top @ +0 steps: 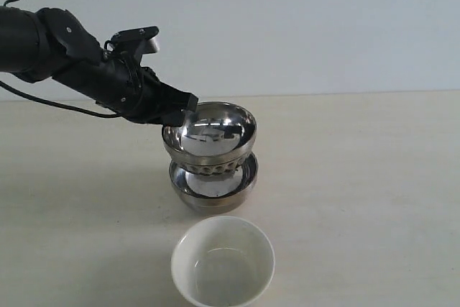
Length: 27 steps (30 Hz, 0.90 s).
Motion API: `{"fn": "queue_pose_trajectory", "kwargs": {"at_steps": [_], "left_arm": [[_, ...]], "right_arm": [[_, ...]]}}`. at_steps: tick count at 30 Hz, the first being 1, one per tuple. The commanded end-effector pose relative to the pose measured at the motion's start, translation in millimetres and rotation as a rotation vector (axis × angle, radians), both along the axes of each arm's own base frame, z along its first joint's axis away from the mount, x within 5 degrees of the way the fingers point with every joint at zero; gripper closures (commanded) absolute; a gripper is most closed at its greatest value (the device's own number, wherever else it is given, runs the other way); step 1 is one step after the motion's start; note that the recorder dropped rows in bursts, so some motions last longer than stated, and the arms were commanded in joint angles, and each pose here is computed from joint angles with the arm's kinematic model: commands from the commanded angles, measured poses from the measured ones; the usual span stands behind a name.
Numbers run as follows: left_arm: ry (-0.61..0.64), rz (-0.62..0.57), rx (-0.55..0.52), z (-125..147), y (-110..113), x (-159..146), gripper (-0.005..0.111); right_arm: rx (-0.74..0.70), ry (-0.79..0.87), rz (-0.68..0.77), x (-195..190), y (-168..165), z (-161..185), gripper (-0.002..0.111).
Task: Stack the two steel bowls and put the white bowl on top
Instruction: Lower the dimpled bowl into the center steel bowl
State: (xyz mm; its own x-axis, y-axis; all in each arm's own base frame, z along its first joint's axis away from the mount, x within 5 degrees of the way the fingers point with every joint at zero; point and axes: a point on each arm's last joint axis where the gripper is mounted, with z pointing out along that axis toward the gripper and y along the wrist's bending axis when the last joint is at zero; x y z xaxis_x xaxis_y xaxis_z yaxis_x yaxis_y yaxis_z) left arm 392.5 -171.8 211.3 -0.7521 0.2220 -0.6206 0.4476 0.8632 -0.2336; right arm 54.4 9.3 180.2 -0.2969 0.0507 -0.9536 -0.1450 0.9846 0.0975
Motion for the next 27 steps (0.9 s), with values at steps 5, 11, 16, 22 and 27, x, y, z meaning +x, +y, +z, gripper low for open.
{"fn": "queue_pose_trajectory", "kwargs": {"at_steps": [5,11,16,22,27], "left_arm": [[0.036,0.009,-0.052,-21,-5,6,0.103],[0.055,0.008,-0.042,-31,-6,8,0.103],[0.056,0.007,-0.037,-32,-2,9,0.103],[0.096,0.024,-0.037,-36,12,10,0.103],[0.101,0.003,-0.025,-41,12,9,0.103]], "right_arm": [[-0.003,-0.008,-0.007,0,0,1,0.108],[-0.003,-0.008,-0.007,0,0,1,0.108],[-0.003,-0.008,-0.007,0,0,1,0.108],[-0.003,-0.008,-0.007,0,0,1,0.108],[-0.003,-0.008,-0.007,0,0,1,0.108]]}}
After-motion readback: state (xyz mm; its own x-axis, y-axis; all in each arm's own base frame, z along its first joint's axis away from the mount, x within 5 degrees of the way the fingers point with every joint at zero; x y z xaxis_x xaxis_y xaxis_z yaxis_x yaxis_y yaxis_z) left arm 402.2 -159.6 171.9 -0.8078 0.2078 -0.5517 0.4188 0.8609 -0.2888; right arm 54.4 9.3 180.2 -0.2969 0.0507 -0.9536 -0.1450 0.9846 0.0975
